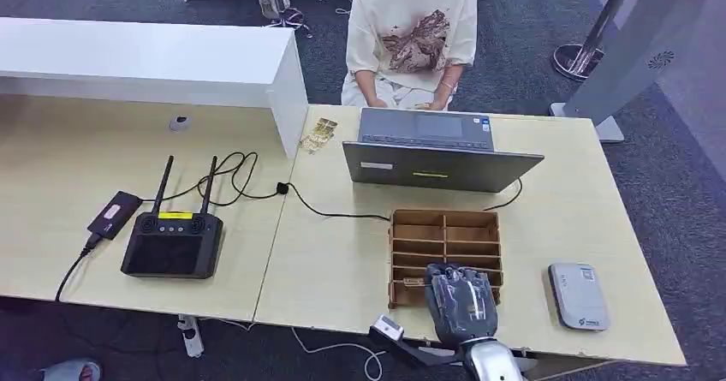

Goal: Pass the card to the sensor for recognition and then transmit it.

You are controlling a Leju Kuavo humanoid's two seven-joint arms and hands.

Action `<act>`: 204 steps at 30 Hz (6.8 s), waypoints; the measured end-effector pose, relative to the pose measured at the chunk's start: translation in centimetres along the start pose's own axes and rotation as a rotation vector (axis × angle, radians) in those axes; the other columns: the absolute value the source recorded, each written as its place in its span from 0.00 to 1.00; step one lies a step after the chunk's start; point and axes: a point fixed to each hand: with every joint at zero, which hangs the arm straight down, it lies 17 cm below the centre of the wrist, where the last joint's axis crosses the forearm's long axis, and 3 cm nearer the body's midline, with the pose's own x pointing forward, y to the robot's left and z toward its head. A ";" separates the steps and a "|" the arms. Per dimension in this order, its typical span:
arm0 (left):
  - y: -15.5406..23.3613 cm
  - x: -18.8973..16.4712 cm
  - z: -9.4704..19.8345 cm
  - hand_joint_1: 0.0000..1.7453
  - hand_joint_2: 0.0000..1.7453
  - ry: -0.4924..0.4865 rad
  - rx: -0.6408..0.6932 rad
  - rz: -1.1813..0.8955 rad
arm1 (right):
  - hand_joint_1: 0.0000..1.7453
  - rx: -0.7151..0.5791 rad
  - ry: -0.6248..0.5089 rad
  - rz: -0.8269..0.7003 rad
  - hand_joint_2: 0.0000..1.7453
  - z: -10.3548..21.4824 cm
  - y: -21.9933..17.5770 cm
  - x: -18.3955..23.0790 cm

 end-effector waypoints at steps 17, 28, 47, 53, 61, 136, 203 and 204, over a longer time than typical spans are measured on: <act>0.1 0.1 0.0 0.00 0.00 -0.005 0.006 0.019 | 0.93 -0.100 -0.063 -0.180 1.00 -0.1 -3.5 1.9; 0.1 0.1 0.0 0.00 0.00 -0.004 0.007 0.021 | 0.93 -0.108 -0.063 -0.185 1.00 0.0 -3.9 1.9; 0.1 0.1 0.0 0.00 0.00 -0.004 0.007 0.021 | 0.93 -0.108 -0.063 -0.185 1.00 0.0 -3.9 1.9; 0.1 0.1 0.0 0.00 0.00 -0.004 0.007 0.021 | 0.93 -0.108 -0.063 -0.185 1.00 0.0 -3.9 1.9; 0.1 0.1 0.0 0.00 0.00 -0.004 0.007 0.021 | 0.93 -0.108 -0.063 -0.185 1.00 0.0 -3.9 1.9; 1.0 0.3 0.0 0.00 0.00 -0.012 0.043 0.140 | 1.00 -0.286 -0.252 -0.615 1.00 0.6 -14.6 2.0; 1.1 0.3 0.0 0.00 0.00 -0.010 0.048 0.159 | 1.00 -0.337 -0.248 -0.546 1.00 -4.4 -19.0 0.2; 1.1 0.3 0.0 0.00 0.00 -0.009 0.048 0.159 | 1.00 -0.339 -0.243 -0.544 1.00 -4.5 -19.1 0.0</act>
